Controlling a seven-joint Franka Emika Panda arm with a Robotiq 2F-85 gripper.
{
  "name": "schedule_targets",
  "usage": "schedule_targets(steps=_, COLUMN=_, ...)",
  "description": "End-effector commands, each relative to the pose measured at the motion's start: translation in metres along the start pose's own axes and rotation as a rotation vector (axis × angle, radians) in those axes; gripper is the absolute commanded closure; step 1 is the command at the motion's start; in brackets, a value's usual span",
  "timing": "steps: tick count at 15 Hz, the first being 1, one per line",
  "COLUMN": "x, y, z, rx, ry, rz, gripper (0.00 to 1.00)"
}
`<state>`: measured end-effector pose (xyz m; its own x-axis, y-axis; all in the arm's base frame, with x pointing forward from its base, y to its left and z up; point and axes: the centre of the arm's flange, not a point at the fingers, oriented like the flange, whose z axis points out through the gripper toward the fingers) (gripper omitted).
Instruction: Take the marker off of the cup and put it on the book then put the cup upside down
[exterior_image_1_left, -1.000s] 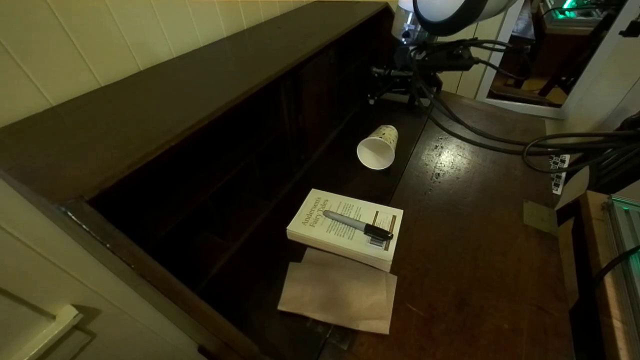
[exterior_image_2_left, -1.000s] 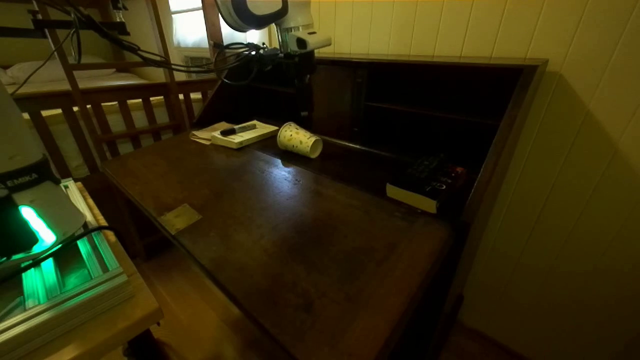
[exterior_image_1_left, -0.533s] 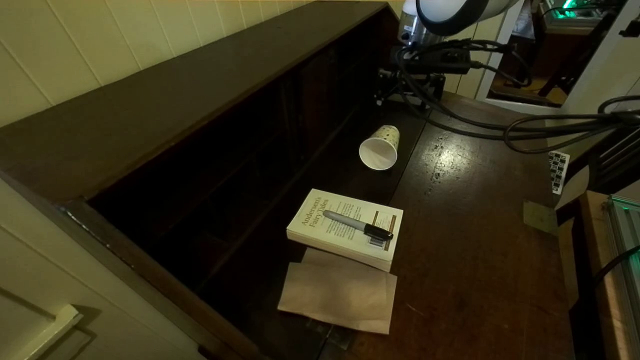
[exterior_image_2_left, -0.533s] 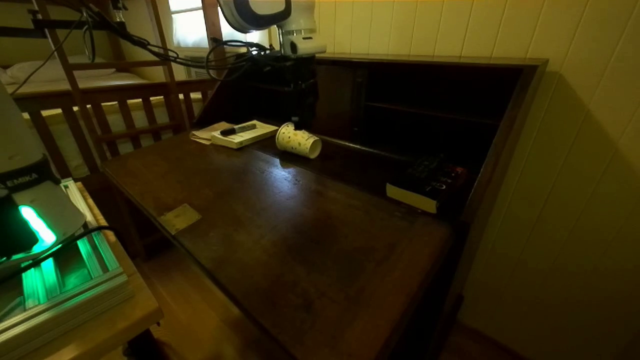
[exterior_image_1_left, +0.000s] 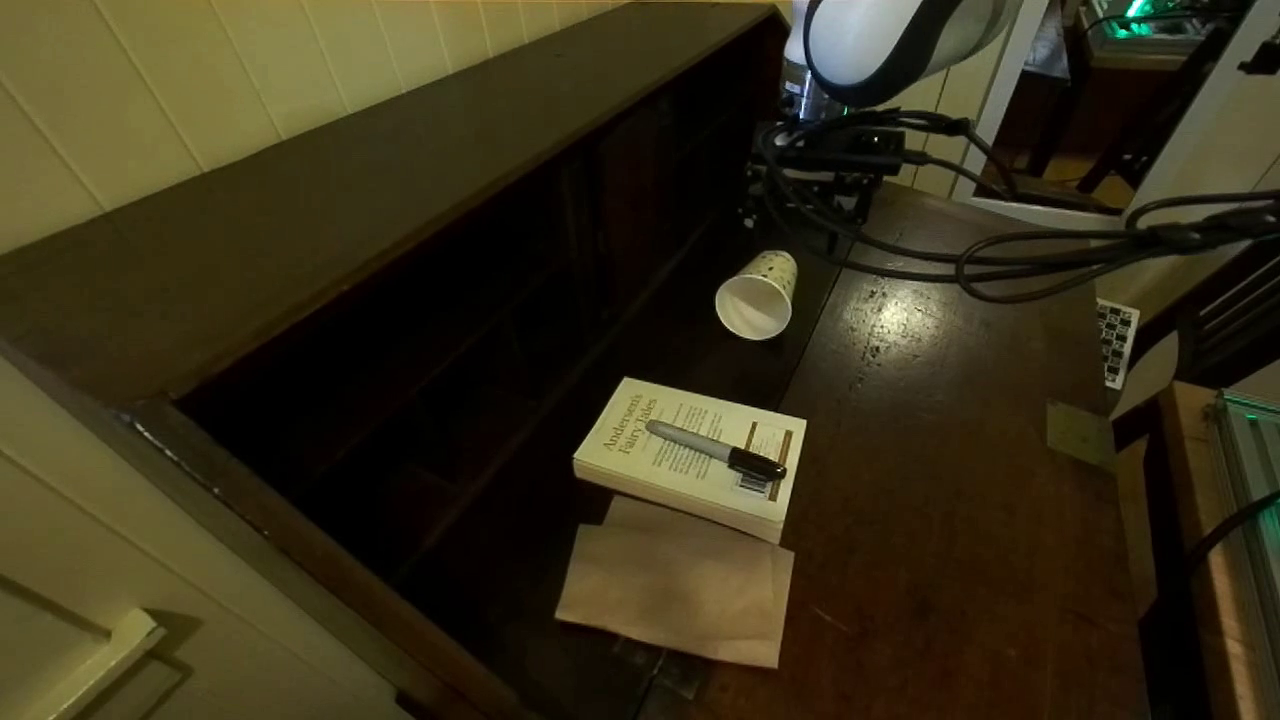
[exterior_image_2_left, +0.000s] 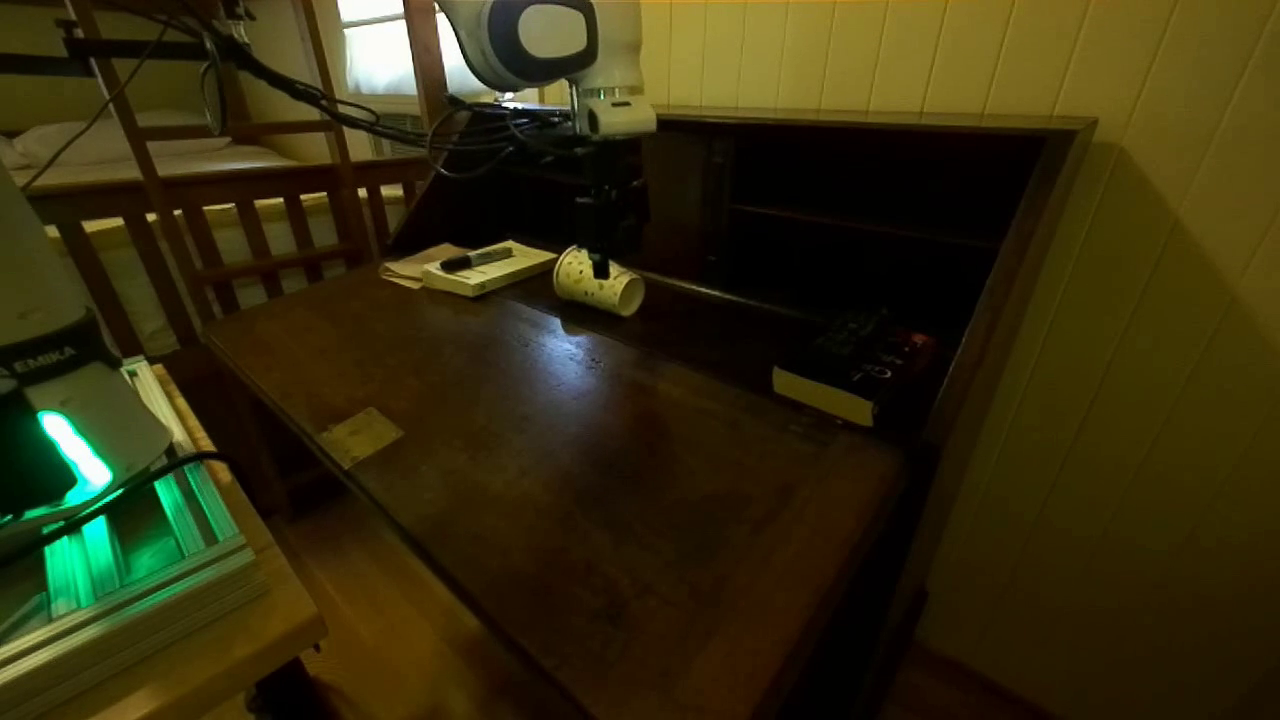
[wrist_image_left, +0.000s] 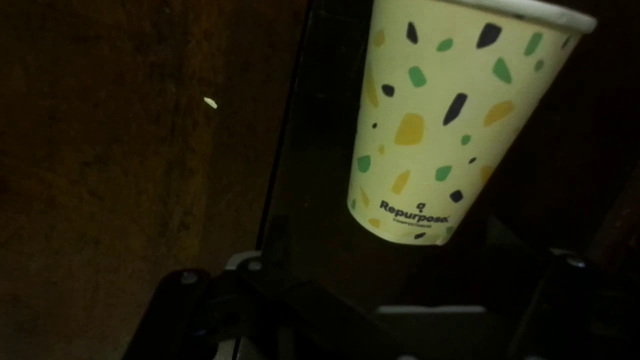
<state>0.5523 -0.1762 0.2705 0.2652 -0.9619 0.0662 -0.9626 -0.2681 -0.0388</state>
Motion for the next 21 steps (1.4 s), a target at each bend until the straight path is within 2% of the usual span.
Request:
schedule_targets(steps=1, x=0.005, y=-0.016, z=0.012, rx=-0.018, ry=0.02, rz=0.014, gripper=0.0)
schedule_targets(steps=17, x=-0.006, y=-0.036, z=0.045, rx=-0.065, ry=0.022, rz=-0.03, gripper=0.01)
schedule_targets(steps=20, x=-0.01, y=-0.039, z=0.044, rx=-0.07, ry=0.037, rz=-0.045, gripper=0.17)
schedule_targets(steps=21, x=-0.011, y=-0.039, z=0.043, rx=-0.073, ry=0.045, rz=-0.053, gripper=0.29)
